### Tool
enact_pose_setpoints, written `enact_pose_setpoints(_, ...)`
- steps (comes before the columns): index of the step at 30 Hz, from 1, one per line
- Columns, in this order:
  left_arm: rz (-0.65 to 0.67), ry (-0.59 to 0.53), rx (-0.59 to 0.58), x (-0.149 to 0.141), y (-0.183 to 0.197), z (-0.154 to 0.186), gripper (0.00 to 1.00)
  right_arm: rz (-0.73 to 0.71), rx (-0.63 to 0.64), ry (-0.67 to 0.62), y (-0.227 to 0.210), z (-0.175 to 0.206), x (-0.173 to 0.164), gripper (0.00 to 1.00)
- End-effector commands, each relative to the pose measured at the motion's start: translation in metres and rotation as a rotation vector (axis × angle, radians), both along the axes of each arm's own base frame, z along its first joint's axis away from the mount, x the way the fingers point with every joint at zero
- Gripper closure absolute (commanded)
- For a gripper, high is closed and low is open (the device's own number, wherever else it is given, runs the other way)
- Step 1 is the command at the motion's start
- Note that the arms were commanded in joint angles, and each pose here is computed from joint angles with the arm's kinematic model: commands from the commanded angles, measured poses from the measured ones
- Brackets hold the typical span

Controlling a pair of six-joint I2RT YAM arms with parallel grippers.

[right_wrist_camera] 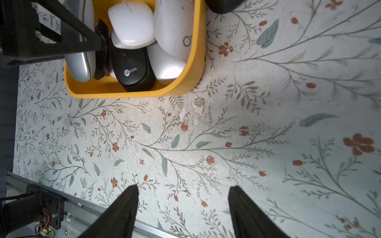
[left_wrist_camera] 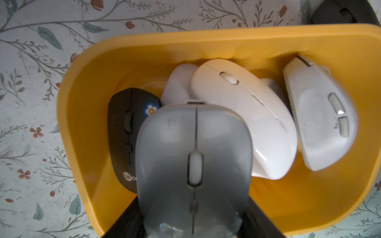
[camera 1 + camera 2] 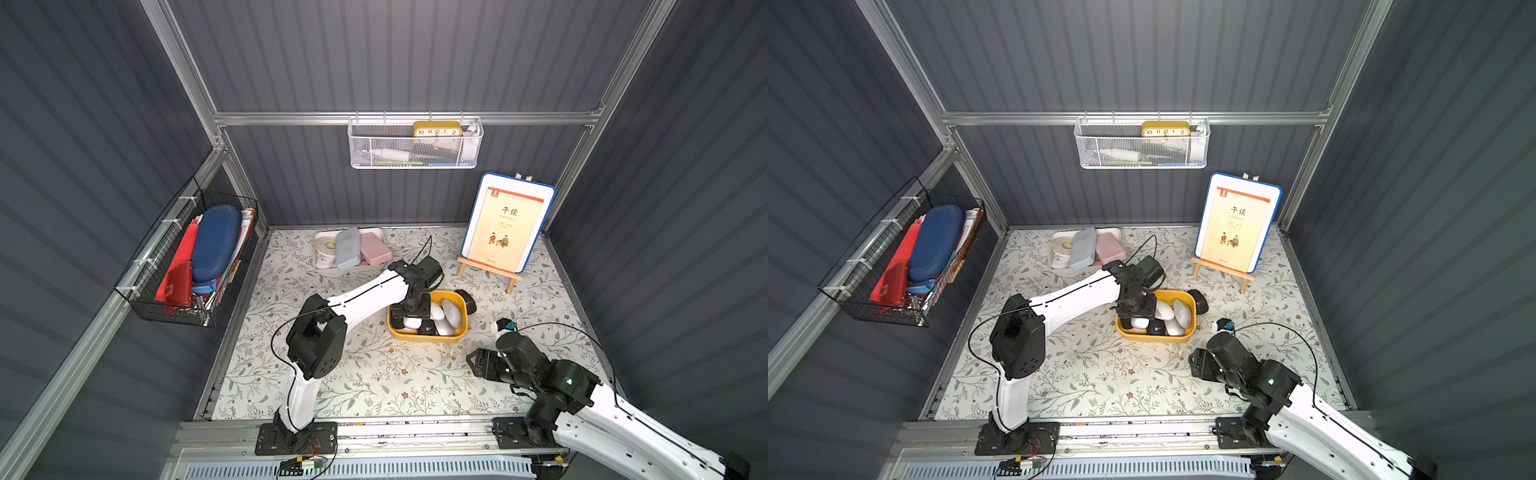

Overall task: Put the mouse in the storage box
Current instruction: Place the mouse in the storage box.

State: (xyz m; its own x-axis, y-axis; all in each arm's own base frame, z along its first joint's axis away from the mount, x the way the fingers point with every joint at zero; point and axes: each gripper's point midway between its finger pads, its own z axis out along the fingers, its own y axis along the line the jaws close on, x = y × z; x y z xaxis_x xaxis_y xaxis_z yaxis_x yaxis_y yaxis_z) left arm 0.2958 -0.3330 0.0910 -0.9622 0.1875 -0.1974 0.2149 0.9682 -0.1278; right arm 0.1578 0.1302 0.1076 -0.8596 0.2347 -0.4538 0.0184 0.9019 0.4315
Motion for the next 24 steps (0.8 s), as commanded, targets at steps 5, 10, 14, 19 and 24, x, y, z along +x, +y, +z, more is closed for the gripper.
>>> enact_pose_setpoints(5,-0.004,0.046,0.019,0.009,0.001,-0.021,0.35,-0.008,-0.004,-0.012,-0.003,0.002,0.001,0.27)
enact_pose_setpoints(10,0.006,0.048,0.058,0.01,0.009,-0.031,0.32,-0.009,0.005,-0.014,-0.003,0.0,0.0,0.27)
enact_pose_setpoints(14,0.021,0.042,0.077,0.012,0.014,-0.032,0.24,-0.005,0.012,-0.009,-0.001,-0.002,-0.001,0.26)
enact_pose_setpoints(19,0.027,-0.012,0.059,0.02,0.015,-0.003,0.15,-0.012,-0.017,-0.04,-0.005,0.006,0.004,0.26)
enact_pose_setpoints(24,0.034,-0.13,0.0,0.033,0.012,0.057,0.08,-0.059,-0.136,-0.1,-0.016,0.031,0.029,0.25)
